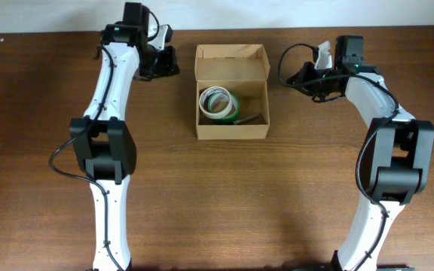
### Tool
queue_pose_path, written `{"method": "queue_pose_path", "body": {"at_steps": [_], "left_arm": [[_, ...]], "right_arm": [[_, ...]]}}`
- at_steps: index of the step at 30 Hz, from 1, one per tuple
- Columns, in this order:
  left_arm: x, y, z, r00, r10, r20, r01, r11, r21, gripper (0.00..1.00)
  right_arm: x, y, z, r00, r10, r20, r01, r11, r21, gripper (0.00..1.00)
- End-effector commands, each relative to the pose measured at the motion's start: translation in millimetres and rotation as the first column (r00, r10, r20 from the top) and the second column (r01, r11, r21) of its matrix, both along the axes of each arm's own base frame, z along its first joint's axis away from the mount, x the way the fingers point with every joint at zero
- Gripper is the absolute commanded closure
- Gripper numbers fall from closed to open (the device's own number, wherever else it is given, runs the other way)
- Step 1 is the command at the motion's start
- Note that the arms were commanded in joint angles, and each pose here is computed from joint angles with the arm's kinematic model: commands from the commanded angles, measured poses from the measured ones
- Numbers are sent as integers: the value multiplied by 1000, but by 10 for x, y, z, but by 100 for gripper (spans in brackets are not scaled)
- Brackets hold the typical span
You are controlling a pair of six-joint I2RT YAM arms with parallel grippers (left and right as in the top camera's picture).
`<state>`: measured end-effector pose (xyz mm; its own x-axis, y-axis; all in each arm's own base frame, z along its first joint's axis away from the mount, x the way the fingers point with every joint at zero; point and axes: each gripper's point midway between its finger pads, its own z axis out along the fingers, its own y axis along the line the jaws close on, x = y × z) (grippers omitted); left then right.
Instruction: Pack container
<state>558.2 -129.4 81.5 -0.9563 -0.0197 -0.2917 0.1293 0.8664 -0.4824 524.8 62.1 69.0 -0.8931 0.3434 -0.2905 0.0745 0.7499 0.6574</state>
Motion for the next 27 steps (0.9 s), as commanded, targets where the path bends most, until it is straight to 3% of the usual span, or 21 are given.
{"method": "queue_pose_path", "body": {"at_steps": [1, 6, 11, 18, 27], "left_arm": [[-93, -222, -297, 988, -29, -153, -18, 955, -298, 99], [-74, -290, -482, 973, -41, -229, -71, 885, -459, 99], [75, -407, -437, 974, -66, -219, -84, 787, -612, 99], [255, -490, -339, 978, -55, -201, -97, 732, -675, 99], [310, -553, -217, 981, -72, -178, -77, 699, -711, 98]], "right_arm": [[33, 36, -82, 1000, 3, -13, -3, 1000, 14, 96], [41, 62, -165, 999, -14, -48, 17, 997, 73, 96], [107, 188, -255, 997, 4, -75, 17, 961, 276, 96], [234, 324, -382, 994, 26, -103, 29, 867, 497, 96], [352, 389, -101, 997, 76, 35, -82, 822, 564, 96]]}}
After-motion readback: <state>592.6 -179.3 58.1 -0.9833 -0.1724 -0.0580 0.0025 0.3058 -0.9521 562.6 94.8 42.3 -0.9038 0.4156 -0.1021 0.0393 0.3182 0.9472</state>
